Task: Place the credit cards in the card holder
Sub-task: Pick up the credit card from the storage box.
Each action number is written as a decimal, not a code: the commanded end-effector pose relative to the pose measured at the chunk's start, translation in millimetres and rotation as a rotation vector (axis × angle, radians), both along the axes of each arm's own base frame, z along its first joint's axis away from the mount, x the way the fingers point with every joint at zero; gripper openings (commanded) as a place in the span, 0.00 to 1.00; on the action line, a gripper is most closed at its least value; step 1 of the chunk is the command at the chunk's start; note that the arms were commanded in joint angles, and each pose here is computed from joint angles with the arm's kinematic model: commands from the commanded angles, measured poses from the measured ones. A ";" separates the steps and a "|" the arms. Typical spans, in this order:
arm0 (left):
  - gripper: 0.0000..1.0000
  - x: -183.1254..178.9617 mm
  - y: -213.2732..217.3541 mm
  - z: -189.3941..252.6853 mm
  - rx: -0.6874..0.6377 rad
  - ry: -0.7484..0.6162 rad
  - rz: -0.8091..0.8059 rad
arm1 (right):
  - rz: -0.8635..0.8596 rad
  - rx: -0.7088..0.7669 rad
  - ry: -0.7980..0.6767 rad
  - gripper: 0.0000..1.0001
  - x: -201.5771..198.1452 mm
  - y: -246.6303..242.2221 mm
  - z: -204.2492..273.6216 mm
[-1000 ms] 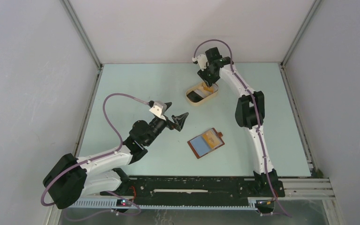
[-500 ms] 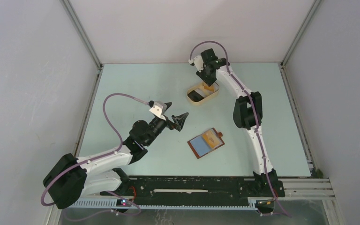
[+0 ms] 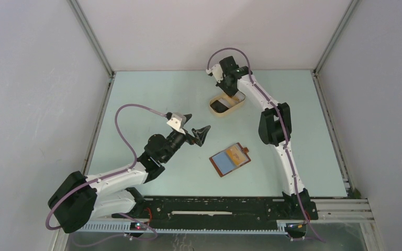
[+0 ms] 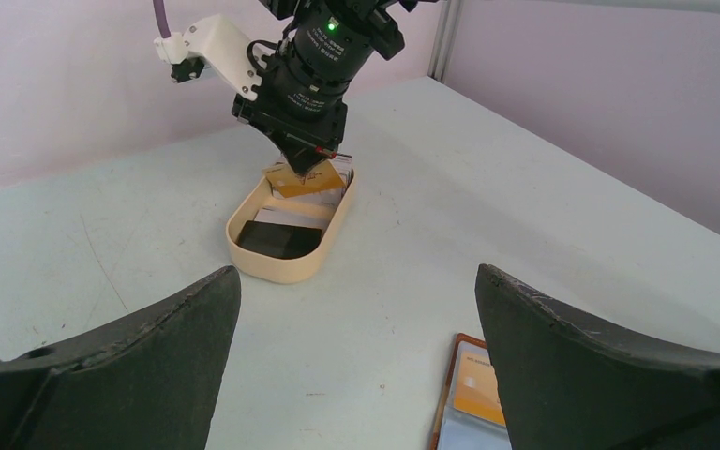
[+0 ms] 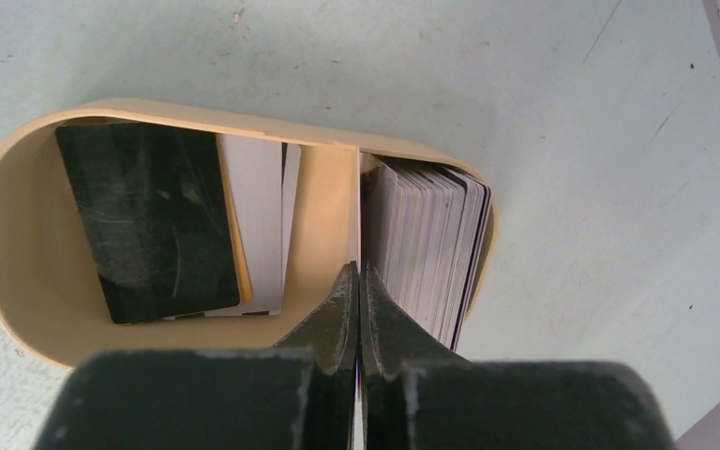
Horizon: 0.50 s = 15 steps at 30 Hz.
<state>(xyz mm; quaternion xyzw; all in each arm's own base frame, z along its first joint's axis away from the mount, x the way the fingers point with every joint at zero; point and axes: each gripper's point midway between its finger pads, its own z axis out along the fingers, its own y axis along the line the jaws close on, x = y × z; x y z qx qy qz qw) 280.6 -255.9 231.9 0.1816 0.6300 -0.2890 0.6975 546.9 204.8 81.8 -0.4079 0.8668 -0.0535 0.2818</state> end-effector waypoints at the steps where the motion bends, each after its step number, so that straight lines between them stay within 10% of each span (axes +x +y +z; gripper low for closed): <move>1: 1.00 -1.4 3.3 -0.5 -0.020 -0.012 0.002 | 0.005 0.064 -0.083 0.00 -0.2 4.0 54.5; 15: 1.00 -2.3 5.7 0.4 -0.033 -0.016 0.004 | 0.064 0.243 -0.019 0.00 -30.6 19.2 88.6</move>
